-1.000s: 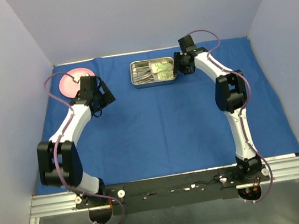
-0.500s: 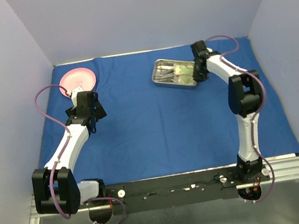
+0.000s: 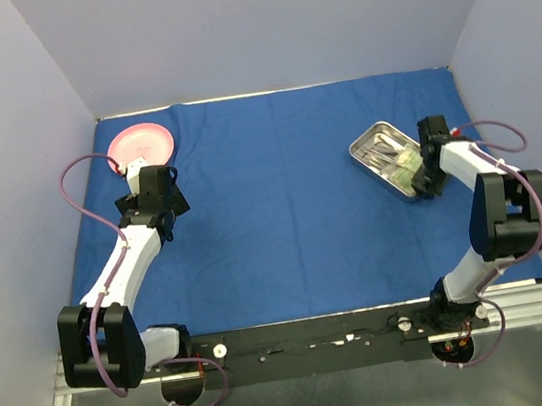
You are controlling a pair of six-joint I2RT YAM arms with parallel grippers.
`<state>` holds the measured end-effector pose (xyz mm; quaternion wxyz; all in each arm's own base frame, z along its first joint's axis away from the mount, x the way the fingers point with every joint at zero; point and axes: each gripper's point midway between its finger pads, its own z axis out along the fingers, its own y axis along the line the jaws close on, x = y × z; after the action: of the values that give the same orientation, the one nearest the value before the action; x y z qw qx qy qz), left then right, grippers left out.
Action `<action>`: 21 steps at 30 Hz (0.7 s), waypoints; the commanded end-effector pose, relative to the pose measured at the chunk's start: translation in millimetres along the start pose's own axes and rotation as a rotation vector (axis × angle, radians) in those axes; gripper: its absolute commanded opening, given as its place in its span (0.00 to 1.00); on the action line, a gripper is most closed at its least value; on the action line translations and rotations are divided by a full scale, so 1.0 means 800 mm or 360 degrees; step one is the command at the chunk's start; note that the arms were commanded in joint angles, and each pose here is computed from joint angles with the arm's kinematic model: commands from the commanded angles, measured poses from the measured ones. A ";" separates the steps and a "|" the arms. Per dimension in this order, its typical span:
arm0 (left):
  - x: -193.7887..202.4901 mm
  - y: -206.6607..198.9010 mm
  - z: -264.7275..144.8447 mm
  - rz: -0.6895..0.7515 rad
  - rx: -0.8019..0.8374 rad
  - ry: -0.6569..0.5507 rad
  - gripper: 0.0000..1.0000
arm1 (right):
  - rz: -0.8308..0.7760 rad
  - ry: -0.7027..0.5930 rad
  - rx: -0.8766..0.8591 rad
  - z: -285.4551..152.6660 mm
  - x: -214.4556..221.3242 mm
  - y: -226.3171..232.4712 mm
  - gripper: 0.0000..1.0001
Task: Open and lay out the surgical kit
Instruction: Move the container from the surgical kit.
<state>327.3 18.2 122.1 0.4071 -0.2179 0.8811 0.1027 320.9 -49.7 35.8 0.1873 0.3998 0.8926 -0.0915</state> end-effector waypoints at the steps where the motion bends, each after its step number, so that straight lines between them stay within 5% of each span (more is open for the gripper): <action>1: -0.011 0.006 0.000 -0.0028 -0.0053 -0.0041 0.99 | 0.0153 0.0025 -0.0018 -0.013 0.018 -0.025 0.33; 9: -0.010 0.001 0.004 -0.0027 -0.0040 -0.0028 0.99 | -0.0156 -0.0267 -0.0345 -0.080 -0.041 0.012 0.64; 16: -0.010 -0.001 0.009 -0.0011 -0.0046 -0.0016 0.99 | -0.1125 -0.0379 -0.0763 -0.113 -0.020 0.130 0.65; 21: -0.010 0.000 0.009 -0.0009 -0.0047 -0.0024 0.99 | -0.1404 -0.0337 -0.0856 -0.096 -0.005 0.184 0.63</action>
<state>328.7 18.0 112.1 0.3928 -0.2156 0.8874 0.1084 393.7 48.2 127.6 0.3379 0.0330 0.9404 0.0195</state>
